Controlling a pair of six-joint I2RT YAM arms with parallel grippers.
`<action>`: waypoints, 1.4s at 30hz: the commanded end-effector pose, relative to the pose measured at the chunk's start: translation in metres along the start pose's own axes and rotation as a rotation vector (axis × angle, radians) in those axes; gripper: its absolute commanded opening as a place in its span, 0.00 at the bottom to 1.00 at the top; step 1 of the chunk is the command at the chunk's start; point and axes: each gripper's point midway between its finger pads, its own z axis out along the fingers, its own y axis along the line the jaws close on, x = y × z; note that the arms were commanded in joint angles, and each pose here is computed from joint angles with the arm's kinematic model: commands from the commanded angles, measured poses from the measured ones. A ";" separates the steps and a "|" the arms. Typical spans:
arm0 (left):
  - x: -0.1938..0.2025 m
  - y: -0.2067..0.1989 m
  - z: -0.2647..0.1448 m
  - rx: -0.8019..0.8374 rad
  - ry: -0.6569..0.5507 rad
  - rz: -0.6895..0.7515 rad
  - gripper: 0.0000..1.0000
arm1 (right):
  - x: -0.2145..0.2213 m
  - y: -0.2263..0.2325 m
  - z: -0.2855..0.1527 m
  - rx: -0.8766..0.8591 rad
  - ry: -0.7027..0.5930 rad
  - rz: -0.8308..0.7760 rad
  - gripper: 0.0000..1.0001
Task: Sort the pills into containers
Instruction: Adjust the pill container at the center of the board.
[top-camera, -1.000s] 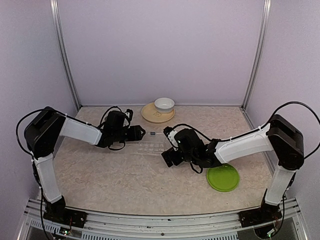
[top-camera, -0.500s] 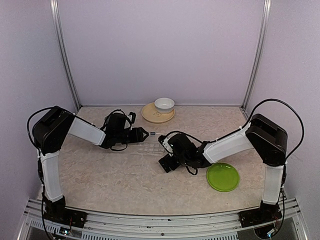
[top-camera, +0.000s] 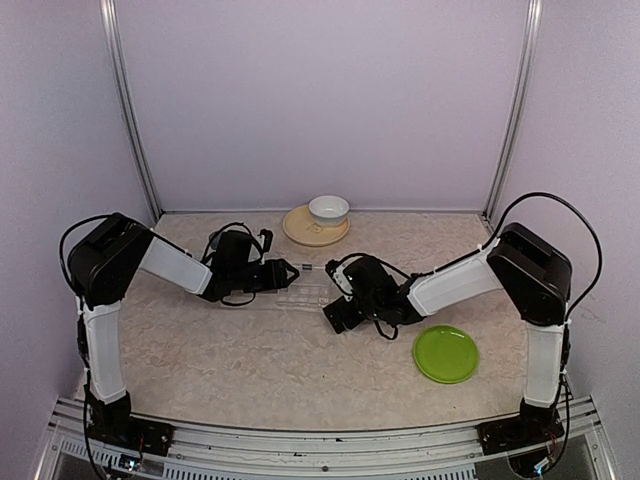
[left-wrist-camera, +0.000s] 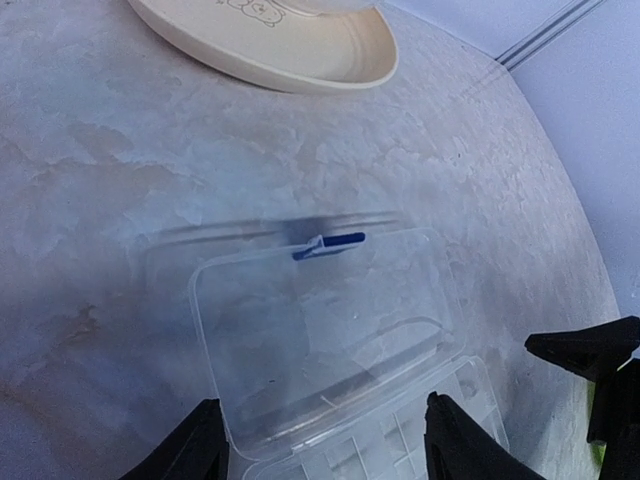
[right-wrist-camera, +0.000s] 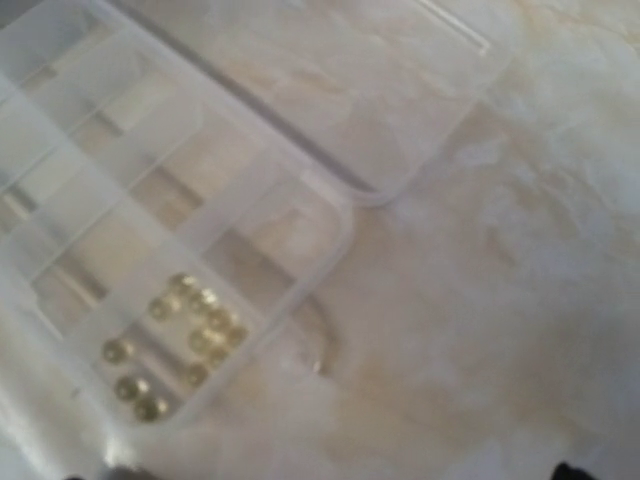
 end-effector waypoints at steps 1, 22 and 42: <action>0.014 -0.005 0.001 0.032 0.022 -0.003 0.66 | 0.000 -0.006 0.010 0.002 0.003 0.023 1.00; 0.055 -0.031 -0.011 0.095 0.075 -0.026 0.65 | 0.000 -0.044 0.013 0.056 0.003 0.104 1.00; 0.088 -0.075 -0.014 0.154 0.121 0.003 0.64 | 0.008 -0.073 0.014 0.104 0.022 0.145 1.00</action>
